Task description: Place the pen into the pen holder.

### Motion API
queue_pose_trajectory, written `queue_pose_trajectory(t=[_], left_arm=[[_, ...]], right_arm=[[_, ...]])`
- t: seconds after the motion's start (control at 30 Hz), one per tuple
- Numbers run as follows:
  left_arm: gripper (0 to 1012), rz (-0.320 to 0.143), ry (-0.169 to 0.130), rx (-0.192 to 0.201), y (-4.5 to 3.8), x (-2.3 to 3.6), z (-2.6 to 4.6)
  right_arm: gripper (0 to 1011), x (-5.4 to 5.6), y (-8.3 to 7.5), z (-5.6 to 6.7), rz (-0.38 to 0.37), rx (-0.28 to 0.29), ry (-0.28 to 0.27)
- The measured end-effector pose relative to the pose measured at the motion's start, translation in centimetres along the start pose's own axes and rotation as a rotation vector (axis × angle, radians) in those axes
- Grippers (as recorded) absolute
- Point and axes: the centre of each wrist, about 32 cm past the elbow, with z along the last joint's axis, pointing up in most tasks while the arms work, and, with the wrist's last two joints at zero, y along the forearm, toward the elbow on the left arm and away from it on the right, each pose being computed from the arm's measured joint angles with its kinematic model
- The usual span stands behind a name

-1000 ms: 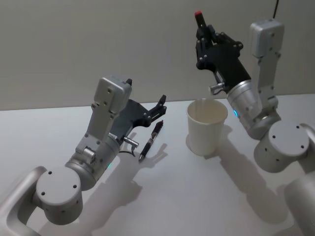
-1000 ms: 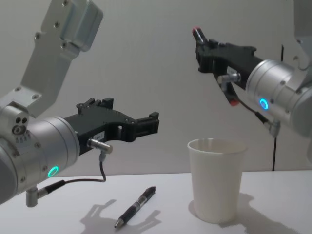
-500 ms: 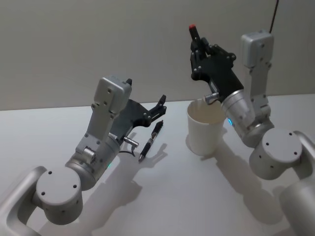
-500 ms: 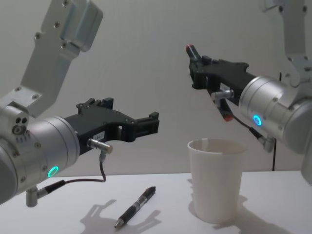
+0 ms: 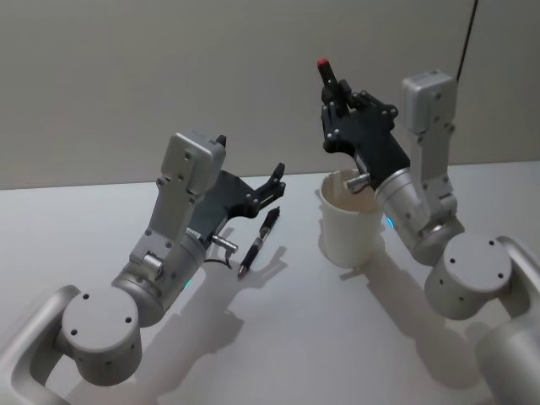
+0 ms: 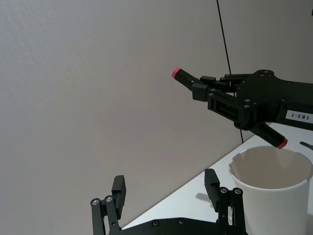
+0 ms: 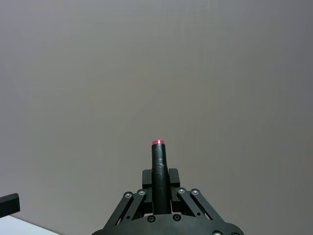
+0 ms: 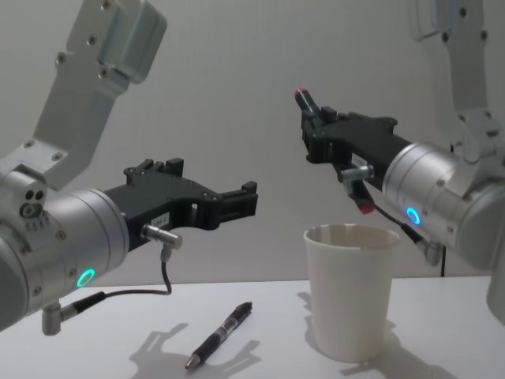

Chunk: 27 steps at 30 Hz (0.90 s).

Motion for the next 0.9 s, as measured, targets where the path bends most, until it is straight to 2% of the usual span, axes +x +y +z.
queue_pose_trajectory(t=[0.43,0.9], left_arm=[[1000,0.0,0.0,0.0,0.0,0.0,0.0],[1001,0.0,0.0,0.0,0.0,0.0,0.0]], right_arm=[[185,-0.2,-1.0,-1.2,0.009,-0.026,-0.021],[185,-0.3,-1.7,-1.7,0.015,-0.055,-0.023]])
